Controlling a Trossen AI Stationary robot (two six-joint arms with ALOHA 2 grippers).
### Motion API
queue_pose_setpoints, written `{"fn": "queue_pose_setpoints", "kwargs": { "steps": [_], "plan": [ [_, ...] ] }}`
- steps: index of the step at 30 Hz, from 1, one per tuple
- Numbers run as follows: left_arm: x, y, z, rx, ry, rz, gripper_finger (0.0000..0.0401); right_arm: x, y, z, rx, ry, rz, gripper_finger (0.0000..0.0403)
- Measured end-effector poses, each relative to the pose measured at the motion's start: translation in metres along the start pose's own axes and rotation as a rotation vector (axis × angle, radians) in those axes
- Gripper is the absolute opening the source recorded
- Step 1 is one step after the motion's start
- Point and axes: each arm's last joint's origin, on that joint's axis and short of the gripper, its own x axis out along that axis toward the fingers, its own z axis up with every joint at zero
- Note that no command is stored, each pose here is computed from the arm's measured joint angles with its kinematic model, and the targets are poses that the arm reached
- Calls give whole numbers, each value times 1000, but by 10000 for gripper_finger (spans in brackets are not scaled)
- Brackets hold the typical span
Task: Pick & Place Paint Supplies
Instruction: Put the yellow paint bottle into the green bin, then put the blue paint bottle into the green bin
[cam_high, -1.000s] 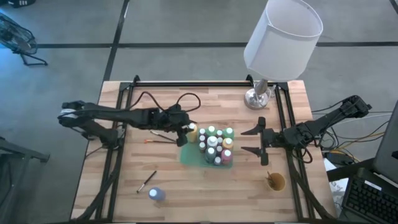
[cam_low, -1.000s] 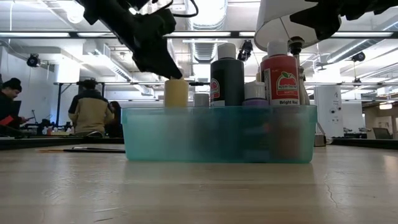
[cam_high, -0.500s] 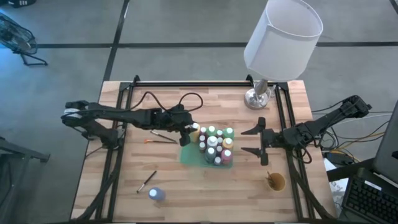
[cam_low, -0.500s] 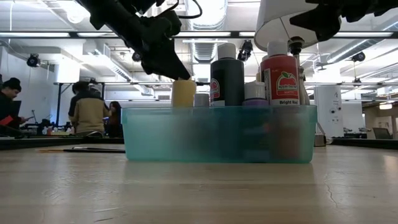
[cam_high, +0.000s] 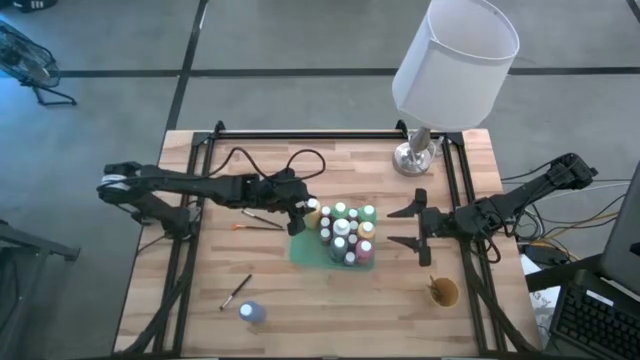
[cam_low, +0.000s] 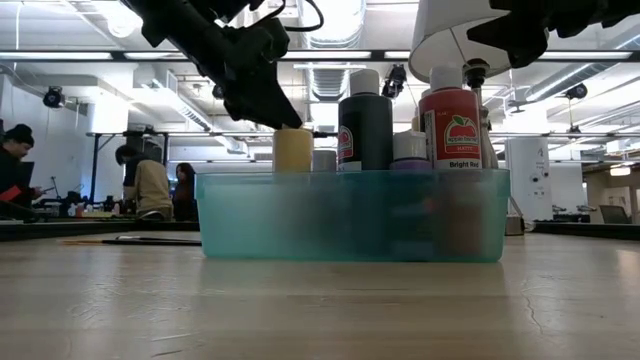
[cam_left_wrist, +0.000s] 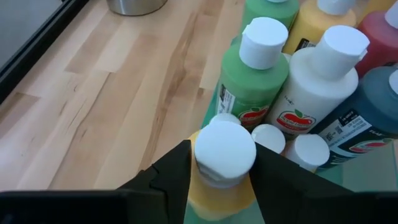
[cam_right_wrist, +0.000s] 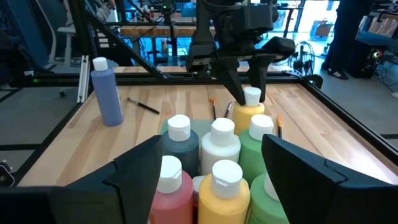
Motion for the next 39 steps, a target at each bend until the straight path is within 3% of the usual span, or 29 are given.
{"fn": "queue_pose_setpoints", "kwargs": {
  "steps": [13,25,32,39],
  "plan": [
    [-18,1,7,-18,-18,-3,228,0,0,0,0,0,1,247],
    [-89,-3,54,-68,1,-56,229,0,0,0,0,0,1,280],
    [-134,-27,62,-109,30,-158,229,0,0,-1,4,1,0,298],
    [-169,-72,49,-68,25,-339,229,0,0,-1,8,1,1,309]
  ]
}}
